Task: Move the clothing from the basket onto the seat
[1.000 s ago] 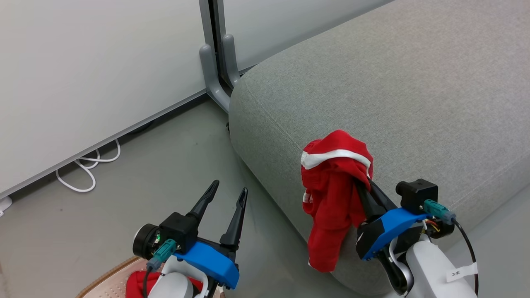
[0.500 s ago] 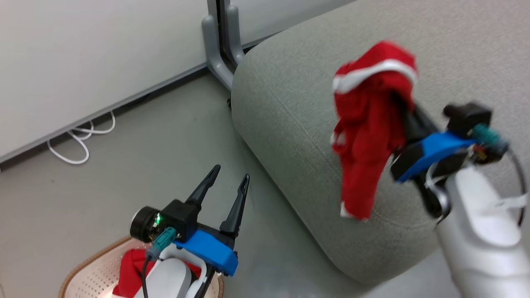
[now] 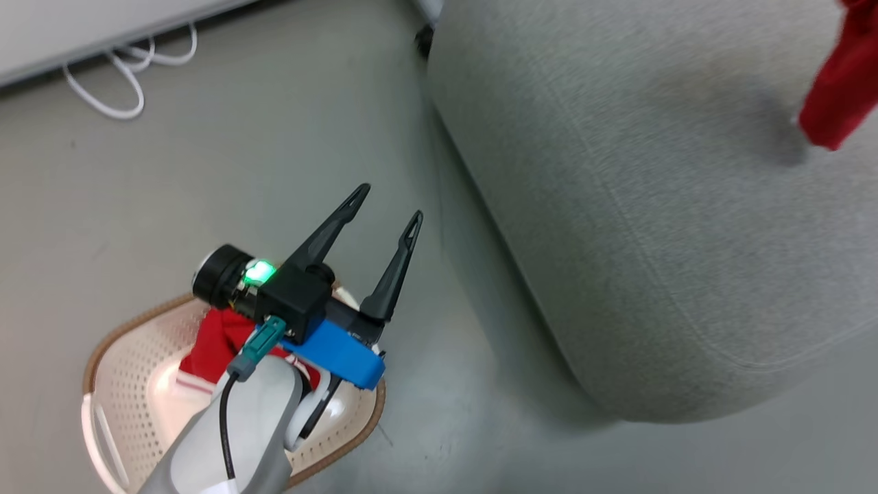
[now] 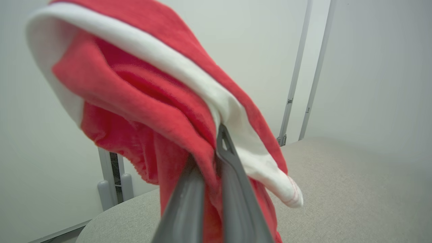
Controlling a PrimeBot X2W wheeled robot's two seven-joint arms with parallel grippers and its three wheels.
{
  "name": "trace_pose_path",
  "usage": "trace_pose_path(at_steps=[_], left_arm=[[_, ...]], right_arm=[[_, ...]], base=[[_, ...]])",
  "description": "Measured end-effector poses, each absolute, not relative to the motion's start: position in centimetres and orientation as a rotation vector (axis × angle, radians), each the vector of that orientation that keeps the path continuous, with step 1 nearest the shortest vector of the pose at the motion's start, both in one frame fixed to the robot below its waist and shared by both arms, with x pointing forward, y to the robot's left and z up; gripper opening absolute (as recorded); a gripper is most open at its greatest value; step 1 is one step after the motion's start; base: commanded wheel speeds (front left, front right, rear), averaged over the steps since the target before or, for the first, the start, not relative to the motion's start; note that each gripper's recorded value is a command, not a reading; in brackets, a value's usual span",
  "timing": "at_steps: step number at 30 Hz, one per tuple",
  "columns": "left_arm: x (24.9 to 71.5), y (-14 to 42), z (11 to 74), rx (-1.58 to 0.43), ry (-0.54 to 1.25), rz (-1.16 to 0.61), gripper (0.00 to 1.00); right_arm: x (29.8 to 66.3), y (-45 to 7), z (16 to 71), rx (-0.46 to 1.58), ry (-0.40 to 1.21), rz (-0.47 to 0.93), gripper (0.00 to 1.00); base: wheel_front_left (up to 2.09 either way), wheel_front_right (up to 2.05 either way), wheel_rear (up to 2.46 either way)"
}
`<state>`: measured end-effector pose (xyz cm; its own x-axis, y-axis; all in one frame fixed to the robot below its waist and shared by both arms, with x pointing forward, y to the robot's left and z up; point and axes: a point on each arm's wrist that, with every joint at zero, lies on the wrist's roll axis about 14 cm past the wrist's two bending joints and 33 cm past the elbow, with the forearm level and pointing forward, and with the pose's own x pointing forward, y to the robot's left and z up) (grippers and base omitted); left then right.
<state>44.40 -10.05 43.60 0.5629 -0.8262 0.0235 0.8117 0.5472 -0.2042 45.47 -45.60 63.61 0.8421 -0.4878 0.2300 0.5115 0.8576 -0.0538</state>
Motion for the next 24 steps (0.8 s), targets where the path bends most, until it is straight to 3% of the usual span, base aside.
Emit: trace_pose_path(at_steps=[7, 15, 24], left_arm=[[47.1, -8.0, 40.8, -0.207, 0.09, -0.927, 1.0], [48.8, -5.7, 36.3, -0.21, 0.156, -0.873, 1.0], [49.0, -5.3, 35.3, -0.213, 0.174, -0.862, 1.0]], right_arm=[[47.7, -48.3, 56.1, -0.102, -0.087, -0.621, 0.0], [49.2, -47.4, 44.2, -0.077, 0.15, -0.636, 0.0], [49.0, -46.8, 40.4, -0.089, 0.241, -0.633, 0.0]], base=[[0.0, 0.0, 0.0], [0.0, 0.0, 0.0], [0.0, 0.0, 0.0]])
